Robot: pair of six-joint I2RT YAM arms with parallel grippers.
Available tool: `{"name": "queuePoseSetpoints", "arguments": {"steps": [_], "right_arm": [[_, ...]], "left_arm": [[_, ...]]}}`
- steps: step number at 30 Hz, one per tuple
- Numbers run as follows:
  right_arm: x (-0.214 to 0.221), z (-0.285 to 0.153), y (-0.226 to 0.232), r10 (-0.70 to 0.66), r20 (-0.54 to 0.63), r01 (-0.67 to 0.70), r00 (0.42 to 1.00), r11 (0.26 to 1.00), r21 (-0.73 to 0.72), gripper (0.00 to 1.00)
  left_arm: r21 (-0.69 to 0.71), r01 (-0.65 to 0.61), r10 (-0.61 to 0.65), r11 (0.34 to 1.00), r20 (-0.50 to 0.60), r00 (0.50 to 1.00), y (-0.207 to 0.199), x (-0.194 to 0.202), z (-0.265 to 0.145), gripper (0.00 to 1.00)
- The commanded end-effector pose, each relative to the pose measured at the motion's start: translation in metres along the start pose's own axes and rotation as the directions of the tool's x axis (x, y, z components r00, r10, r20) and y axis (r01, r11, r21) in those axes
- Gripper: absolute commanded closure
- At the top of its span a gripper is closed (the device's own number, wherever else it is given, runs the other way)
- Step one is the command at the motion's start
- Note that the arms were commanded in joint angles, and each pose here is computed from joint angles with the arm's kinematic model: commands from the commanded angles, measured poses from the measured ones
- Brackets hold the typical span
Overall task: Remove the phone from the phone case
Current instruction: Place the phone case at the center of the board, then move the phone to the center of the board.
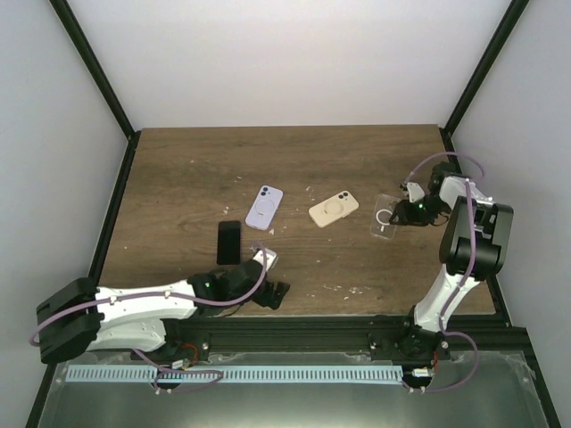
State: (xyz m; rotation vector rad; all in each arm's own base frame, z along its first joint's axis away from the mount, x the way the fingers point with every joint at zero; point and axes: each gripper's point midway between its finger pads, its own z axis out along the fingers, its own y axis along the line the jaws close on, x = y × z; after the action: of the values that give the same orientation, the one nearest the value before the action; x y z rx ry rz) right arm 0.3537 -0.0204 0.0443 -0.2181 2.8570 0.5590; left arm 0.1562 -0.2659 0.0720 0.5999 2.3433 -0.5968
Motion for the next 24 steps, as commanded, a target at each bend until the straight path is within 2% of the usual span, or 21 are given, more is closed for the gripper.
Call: {"name": "queuePoseSetpoints", "arguments": {"steps": [1, 3, 7, 11, 14, 19, 24], "right_arm": [[-0.023, -0.03, -0.016, -0.021, 0.112, 0.009, 0.993, 0.995, 0.102, 0.5], [-0.029, -0.05, -0.012, -0.043, 0.168, 0.021, 0.985, 0.991, 0.134, 0.49], [-0.04, -0.096, 0.019, -0.122, 0.328, 0.079, 0.937, 0.987, 0.143, 0.4], [-0.032, -0.125, 0.089, -0.213, 0.523, 0.261, 0.826, 0.965, -0.02, 0.3], [-0.026, -0.134, 0.117, -0.235, 0.619, 0.354, 0.75, 0.932, -0.076, 0.26], [-0.018, -0.139, 0.136, -0.218, 0.636, 0.402, 0.741, 0.902, -0.159, 0.23], [-0.009, -0.126, 0.139, -0.181, 0.599, 0.391, 0.78, 0.889, -0.24, 0.16]], "left_arm": [[-0.04, -0.04, 0.043, 0.998, 0.078, 0.996, -0.008, -0.036, 0.002, 0.0], [-0.062, -0.044, 0.051, 0.997, 0.101, 0.994, -0.005, -0.058, 0.009, 0.0], [-0.093, -0.101, 0.108, 0.99, 0.07, 0.992, -0.006, -0.102, 0.038, 0.0], [-0.125, -0.149, 0.151, 0.981, 0.009, 0.989, -0.005, -0.123, 0.083, 0.0], [-0.102, -0.14, 0.14, 0.985, -0.012, 0.99, 0.0, -0.147, 0.112, 0.0], [-0.037, -0.148, 0.147, 0.988, -0.026, 0.989, 0.006, -0.183, 0.157, 0.0], [0.017, -0.118, 0.118, 0.993, -0.019, 0.993, 0.012, -0.208, 0.192, 0.0]]}}
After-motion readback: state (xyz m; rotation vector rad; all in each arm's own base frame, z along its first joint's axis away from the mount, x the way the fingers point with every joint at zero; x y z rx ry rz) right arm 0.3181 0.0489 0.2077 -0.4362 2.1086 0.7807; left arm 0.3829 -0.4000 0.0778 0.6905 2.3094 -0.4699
